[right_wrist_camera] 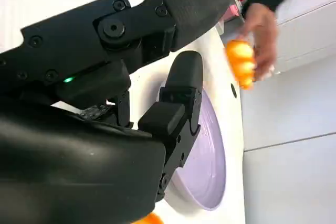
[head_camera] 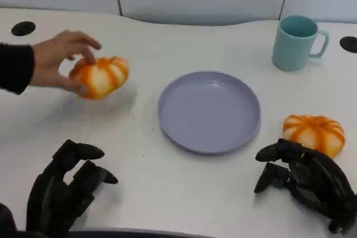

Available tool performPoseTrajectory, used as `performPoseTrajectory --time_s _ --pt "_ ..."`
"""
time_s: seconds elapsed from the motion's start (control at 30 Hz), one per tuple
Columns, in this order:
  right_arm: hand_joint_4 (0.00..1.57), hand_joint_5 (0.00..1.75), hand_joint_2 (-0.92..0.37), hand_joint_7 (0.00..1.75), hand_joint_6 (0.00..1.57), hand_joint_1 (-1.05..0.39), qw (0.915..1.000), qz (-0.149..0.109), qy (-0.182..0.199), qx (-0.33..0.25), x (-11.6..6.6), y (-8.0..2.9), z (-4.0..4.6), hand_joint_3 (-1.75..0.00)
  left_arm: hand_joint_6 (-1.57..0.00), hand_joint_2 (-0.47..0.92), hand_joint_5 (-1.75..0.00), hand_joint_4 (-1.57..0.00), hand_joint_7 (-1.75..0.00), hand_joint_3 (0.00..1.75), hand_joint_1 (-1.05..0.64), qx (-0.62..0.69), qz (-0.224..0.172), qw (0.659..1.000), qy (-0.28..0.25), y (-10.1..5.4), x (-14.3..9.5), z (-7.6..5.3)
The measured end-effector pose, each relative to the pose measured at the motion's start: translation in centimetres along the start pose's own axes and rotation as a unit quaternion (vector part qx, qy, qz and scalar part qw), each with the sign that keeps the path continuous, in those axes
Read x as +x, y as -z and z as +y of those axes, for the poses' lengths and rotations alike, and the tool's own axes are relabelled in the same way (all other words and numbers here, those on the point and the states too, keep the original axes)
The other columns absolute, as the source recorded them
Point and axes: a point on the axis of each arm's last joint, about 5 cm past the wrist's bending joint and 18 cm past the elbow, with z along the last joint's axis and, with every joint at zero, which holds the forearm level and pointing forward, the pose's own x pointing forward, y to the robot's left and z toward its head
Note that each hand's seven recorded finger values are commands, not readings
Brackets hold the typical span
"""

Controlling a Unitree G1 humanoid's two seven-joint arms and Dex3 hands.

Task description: Grasp the bread from the table and place it into the plate.

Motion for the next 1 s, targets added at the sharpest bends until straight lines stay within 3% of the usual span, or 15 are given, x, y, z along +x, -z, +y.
performPoseTrajectory --time_s 1.0 --pt "0.68 1.32 -0.92 0.72 0.83 -0.52 0.9999 -0.003 0.001 0.012 0.0 0.25 0.07 -0.06 -0.28 0.92 -1.75 -0.36 -1.5 0.09 -0.63 0.004 0.006 1.0 -0.002 0.26 -0.17 0.05"
